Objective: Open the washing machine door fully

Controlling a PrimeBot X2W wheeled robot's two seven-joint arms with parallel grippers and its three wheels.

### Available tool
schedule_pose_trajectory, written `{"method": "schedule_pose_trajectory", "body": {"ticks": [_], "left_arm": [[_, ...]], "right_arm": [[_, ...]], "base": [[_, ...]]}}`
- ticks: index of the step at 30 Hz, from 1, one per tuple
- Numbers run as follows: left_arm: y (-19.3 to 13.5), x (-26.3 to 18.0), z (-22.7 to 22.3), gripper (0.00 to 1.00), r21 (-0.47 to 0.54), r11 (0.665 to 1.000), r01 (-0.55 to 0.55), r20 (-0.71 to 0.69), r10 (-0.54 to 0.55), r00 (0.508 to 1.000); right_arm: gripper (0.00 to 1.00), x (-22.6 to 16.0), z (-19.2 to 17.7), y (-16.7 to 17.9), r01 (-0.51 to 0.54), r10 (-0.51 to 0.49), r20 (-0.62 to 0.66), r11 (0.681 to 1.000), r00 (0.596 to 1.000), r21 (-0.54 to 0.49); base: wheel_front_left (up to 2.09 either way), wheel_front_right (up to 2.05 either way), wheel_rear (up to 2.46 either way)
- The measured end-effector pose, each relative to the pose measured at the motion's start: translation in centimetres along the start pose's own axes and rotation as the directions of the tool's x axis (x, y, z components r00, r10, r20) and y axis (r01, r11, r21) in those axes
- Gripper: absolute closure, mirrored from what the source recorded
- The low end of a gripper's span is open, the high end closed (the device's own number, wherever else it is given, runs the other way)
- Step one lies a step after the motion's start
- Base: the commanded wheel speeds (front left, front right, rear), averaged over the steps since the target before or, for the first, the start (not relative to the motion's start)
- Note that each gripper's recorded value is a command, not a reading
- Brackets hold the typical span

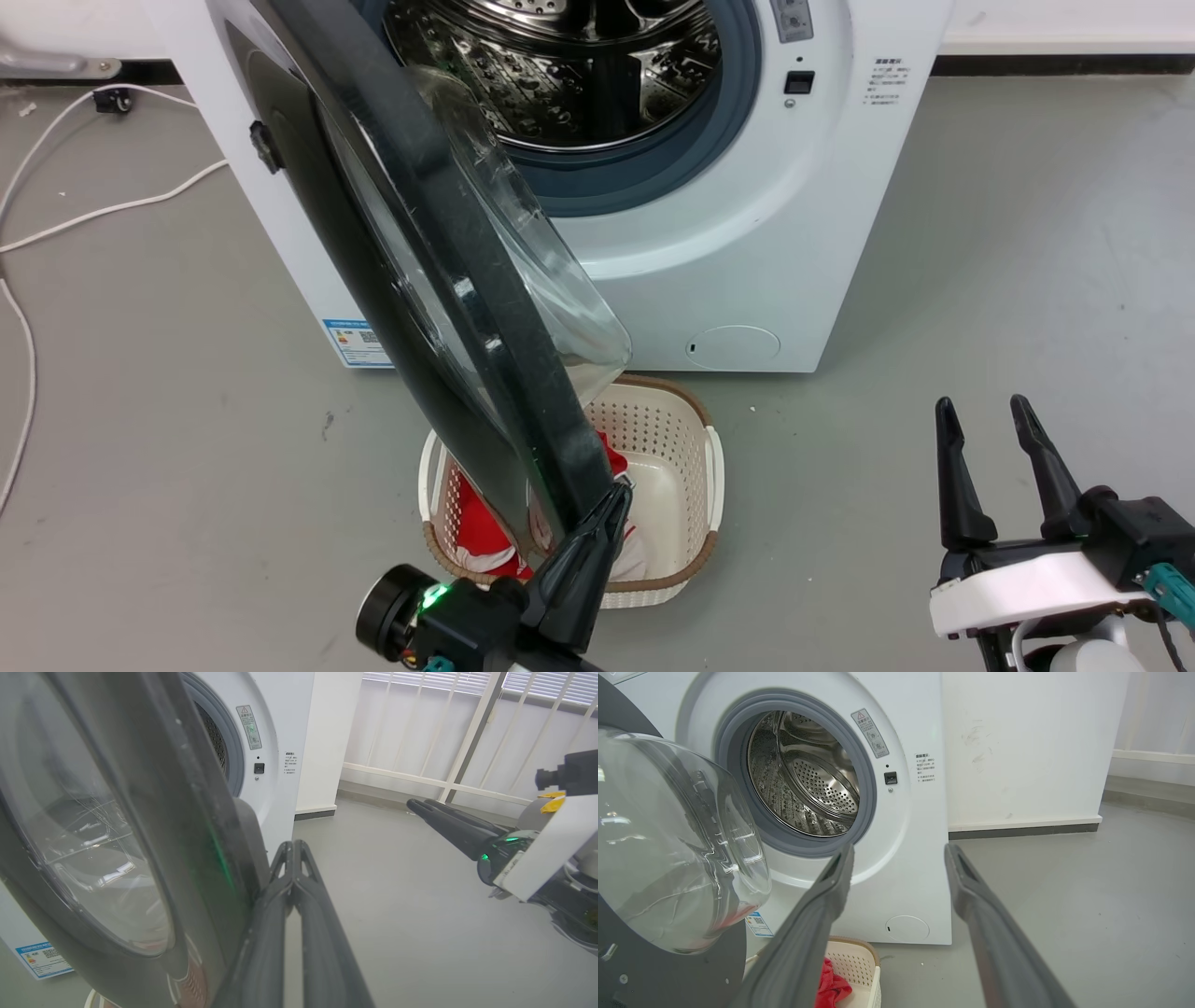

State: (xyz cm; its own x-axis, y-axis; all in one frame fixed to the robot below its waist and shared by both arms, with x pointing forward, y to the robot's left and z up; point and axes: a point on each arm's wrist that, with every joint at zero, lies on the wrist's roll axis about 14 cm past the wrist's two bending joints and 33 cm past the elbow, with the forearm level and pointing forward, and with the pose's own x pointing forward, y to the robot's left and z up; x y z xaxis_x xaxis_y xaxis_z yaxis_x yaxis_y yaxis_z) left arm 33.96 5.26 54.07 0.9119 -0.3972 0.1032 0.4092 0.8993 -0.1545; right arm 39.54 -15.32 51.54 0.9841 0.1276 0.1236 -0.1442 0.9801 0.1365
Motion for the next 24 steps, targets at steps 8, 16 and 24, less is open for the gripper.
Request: {"method": "schedule_pose_trajectory", "body": {"ticks": [8,16,24], "left_arm": [[2.1,-2.1,-0.1,1.00,0.028,0.994,-0.105,-0.006,0.106,0.994],[4.1,-4.3,0.5,1.00,0.041,0.974,-0.221,0.016,0.220,0.975],[6.8,-6.9,1.4,1.00,0.052,0.931,-0.361,0.050,0.359,0.932]], "right_arm": [[0.00,0.2,-0.2,1.0,-0.030,0.030,-0.005,1.000,1.000,0.006],[0.00,0.8,-0.5,2.4,-0.071,0.071,-0.009,0.997,0.997,0.014],[0.00,2.1,-1.3,5.2,-0.153,0.154,-0.025,0.988,0.988,0.031]], "base": [[0.00,0.00,0.00],[0.00,0.00,0.00],[0.00,0.00,0.00]]}}
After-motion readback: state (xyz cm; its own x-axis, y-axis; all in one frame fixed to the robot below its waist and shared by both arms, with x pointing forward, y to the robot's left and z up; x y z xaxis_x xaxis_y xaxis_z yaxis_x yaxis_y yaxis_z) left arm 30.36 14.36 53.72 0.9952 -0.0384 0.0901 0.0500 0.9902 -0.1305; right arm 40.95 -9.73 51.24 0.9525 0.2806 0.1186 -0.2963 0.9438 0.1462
